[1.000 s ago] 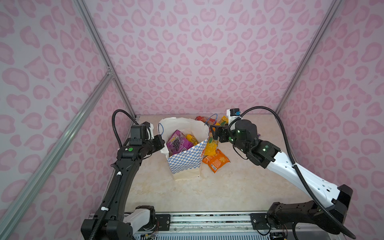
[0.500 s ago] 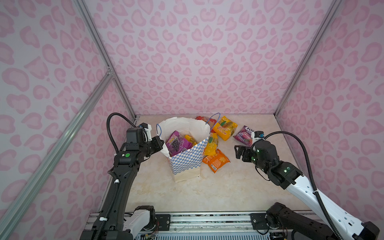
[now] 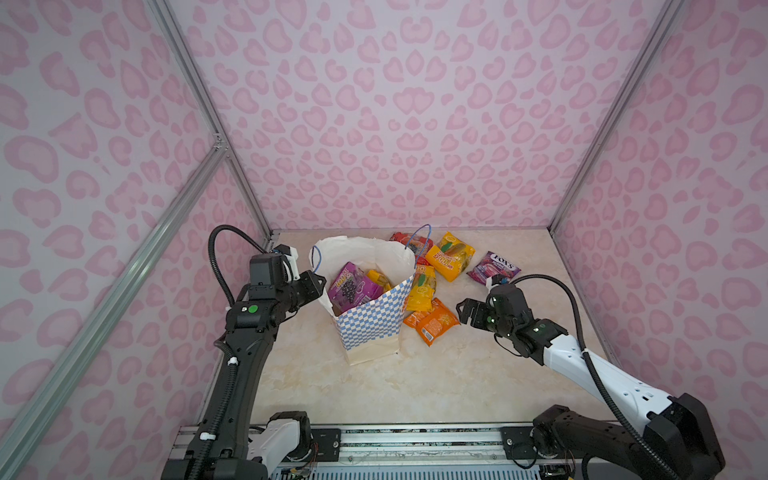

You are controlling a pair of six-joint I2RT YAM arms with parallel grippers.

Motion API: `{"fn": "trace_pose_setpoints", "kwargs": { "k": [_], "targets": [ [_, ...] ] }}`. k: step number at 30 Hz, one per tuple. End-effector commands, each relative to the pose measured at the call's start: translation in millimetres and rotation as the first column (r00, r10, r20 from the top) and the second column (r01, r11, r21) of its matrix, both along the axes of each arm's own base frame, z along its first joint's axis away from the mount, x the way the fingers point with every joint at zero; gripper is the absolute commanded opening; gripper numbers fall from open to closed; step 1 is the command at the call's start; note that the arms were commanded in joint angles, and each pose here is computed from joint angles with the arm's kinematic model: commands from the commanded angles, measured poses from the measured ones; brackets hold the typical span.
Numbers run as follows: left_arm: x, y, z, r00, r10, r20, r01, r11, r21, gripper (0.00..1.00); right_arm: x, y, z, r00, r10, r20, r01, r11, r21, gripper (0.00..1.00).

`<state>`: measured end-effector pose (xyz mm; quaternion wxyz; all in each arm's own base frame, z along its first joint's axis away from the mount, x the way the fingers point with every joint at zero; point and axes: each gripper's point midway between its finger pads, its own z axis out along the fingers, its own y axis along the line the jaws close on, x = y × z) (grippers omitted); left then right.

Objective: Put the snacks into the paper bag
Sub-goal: 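Move the right gripper back over the orange chip pack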

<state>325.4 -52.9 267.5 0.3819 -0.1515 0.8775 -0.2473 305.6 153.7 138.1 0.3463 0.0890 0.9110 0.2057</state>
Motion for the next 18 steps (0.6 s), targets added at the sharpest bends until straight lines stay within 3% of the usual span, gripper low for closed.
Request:
{"fn": "trace_pose_setpoints", "kwargs": {
  "k": [1, 5, 15, 18],
  "targets": [
    [-0.9, 15.1, 4.5, 0.996, 0.083, -0.023, -0.082, 0.995, 0.053, 0.32, 4.4, 6.6, 2.2, 1.000, 0.016, 0.013, -0.017, 1.000, 0.021, 0.98],
    [-9.3, 27.8, 5.3, 0.987, 0.150, -0.065, -0.140, 0.981, 0.133, 0.32, 4.0, -3.1, -8.2, 1.000, -0.017, -0.006, 0.017, 1.000, -0.025, 0.98],
    [-10.0, 29.9, 12.4, 0.982, 0.170, -0.085, -0.135, 0.940, 0.314, 0.32, 2.2, -8.6, -33.2, 0.998, -0.017, -0.064, 0.012, 0.996, -0.090, 0.98],
    [-11.1, 26.4, 16.1, 0.986, 0.154, -0.064, -0.127, 0.943, 0.309, 0.50, 2.2, -3.8, -37.2, 0.996, 0.004, -0.088, -0.011, 0.996, -0.085, 0.98]
  ]
}}
